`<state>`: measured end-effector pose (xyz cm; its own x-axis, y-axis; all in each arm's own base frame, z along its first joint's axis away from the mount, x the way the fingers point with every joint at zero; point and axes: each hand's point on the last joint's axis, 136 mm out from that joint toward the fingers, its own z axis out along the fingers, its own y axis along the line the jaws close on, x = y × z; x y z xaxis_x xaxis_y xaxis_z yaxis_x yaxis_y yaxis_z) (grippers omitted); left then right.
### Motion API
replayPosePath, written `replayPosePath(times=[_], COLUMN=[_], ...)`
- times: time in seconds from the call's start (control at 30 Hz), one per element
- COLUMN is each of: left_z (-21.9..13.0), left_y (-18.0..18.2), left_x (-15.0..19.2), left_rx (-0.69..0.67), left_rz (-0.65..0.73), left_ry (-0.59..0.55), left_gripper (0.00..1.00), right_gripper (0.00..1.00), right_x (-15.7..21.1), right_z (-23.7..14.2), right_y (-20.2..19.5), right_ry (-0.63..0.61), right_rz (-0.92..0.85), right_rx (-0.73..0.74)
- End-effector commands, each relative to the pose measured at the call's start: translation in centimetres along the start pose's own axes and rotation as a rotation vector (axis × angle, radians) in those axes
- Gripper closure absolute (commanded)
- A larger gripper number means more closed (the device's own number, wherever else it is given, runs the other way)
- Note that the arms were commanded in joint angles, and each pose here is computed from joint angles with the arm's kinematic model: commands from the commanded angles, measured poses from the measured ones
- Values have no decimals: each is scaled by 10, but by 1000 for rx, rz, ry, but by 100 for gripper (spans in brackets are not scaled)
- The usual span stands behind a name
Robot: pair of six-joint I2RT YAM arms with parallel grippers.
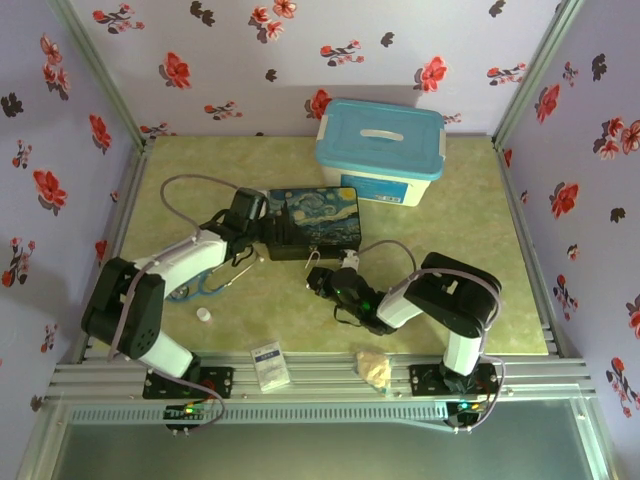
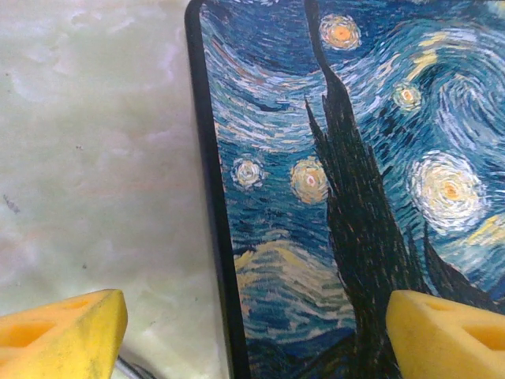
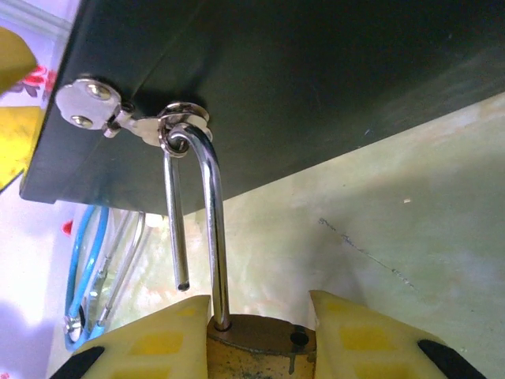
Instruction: Unlock the padlock with the key
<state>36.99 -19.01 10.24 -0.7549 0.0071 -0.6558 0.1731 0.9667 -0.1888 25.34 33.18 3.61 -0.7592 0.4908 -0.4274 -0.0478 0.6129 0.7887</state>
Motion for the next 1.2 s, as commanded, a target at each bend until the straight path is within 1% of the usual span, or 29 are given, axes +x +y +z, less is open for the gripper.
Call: replayPosePath(times=[0.0,0.03,0.13,0.3,0.4,0.6,0.67,0.73,0.8,0.83,0.9,0.97,1.03,1.13,1.17], left_z=[7,9,16,23,24,29,27,21,17,16,18,25,33,43,45], left_y=[-3,-3,-1,5,7,8,4,-4,-15,-19,-25,-29,-35,-33,-32], left_x=[-12,-9,1,16,23,30,22,8,-11,-19,-32,-38,-36,-22,-17], left_rx=[7,13,12,1,3,15,54,125,225,261,306,323,357,345,341], left_rz=[62,62,68,108,123,118,78,0,-99,-135,-188,-210,-225,-223,-216], left_ry=[-26,-22,2,30,24,25,5,-22,-49,-58,-72,-76,-72,-33,-25], left_gripper=[19,19,27,30,34,35,33,31,25,23,23,23,26,35,40], right_gripper=[80,80,80,81,82,82,83,83,83,83,83,83,83,83,84], right_x=[11,10,2,-5,-9,-23,-22,-20,-18,-17,-16,-14,-15,-17,-20], right_z=[0,-1,-2,3,2,-7,-4,-2,-2,-2,0,2,1,-1,-2], right_y=[-47,-46,-49,-46,-41,-41,-41,-41,-42,-43,-47,-46,-47,-49,-49], right_ry=[-14,-28,-83,-153,-196,-316,-322,-326,-339,-342,-343,-339,-342,-359,-374], right_rz=[46,52,89,165,165,211,214,219,225,225,237,245,247,252,258], right_rx=[151,151,162,143,152,157,159,159,162,163,166,157,158,163,162])
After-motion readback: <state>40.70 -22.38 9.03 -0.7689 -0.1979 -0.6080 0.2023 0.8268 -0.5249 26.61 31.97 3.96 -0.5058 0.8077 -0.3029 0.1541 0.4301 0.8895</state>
